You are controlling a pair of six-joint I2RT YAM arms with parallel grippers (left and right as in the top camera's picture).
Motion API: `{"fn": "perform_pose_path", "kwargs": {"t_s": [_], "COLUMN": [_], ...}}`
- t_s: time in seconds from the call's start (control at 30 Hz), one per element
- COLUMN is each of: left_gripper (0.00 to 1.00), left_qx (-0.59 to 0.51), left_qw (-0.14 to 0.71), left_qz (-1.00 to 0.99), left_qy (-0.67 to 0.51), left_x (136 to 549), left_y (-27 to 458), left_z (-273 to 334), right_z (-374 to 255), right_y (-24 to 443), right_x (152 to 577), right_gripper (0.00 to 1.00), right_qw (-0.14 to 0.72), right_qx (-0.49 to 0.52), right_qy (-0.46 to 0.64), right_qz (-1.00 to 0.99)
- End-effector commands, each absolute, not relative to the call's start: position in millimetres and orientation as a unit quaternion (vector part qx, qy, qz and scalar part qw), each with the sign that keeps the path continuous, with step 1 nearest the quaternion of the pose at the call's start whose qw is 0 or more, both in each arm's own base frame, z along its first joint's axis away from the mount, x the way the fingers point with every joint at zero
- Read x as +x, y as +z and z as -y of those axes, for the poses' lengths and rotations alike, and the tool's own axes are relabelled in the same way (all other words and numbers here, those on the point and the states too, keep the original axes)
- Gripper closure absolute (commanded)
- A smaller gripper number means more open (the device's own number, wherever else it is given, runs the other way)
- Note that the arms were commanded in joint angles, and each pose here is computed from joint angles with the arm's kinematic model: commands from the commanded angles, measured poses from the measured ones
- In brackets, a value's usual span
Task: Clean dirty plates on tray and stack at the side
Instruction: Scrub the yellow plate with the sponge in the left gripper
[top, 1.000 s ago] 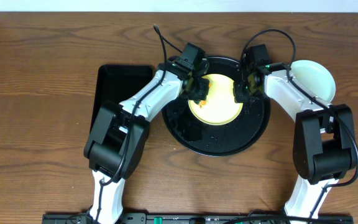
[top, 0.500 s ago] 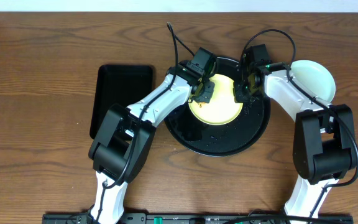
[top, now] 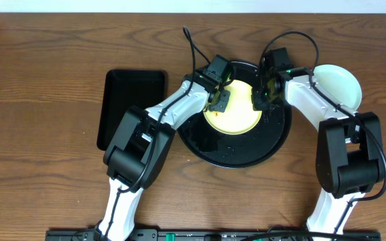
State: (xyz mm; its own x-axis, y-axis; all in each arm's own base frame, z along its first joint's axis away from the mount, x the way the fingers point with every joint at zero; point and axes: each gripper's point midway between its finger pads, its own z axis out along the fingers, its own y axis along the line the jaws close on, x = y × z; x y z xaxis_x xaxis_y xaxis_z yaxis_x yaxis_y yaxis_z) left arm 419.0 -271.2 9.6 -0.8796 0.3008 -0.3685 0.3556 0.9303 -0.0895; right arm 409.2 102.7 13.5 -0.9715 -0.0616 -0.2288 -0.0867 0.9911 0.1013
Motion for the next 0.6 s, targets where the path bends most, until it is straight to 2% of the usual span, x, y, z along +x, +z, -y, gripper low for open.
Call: {"fn": "perform_pose_path", "kwargs": {"t_s": [0.0,0.37,0.57], "left_gripper": [0.92,0.92,0.92], "left_qx": [0.167,0.182,0.177], "left_qw": [0.152,0.016,-0.030], "left_qz": [-0.973,-0.976,-0.978], "left_qy": [-0.054,-0.118,-0.110], "left_x": [417,362,344], "left_y": [-13,-56,-82], "left_z": [259,269,261], "right_z": [-106,-106,-106], "right_y": [14,13,13], "right_x": [409,409,409], "right_gripper": [0.99,0.99,0.99], "right_qw": [0.115,0.114,0.114], "right_qx": [-0.048,-0.048,-0.048], "right_qy": [0.050,0.050,0.050], "right_qz": [-0.991,-0.991,-0.991]}}
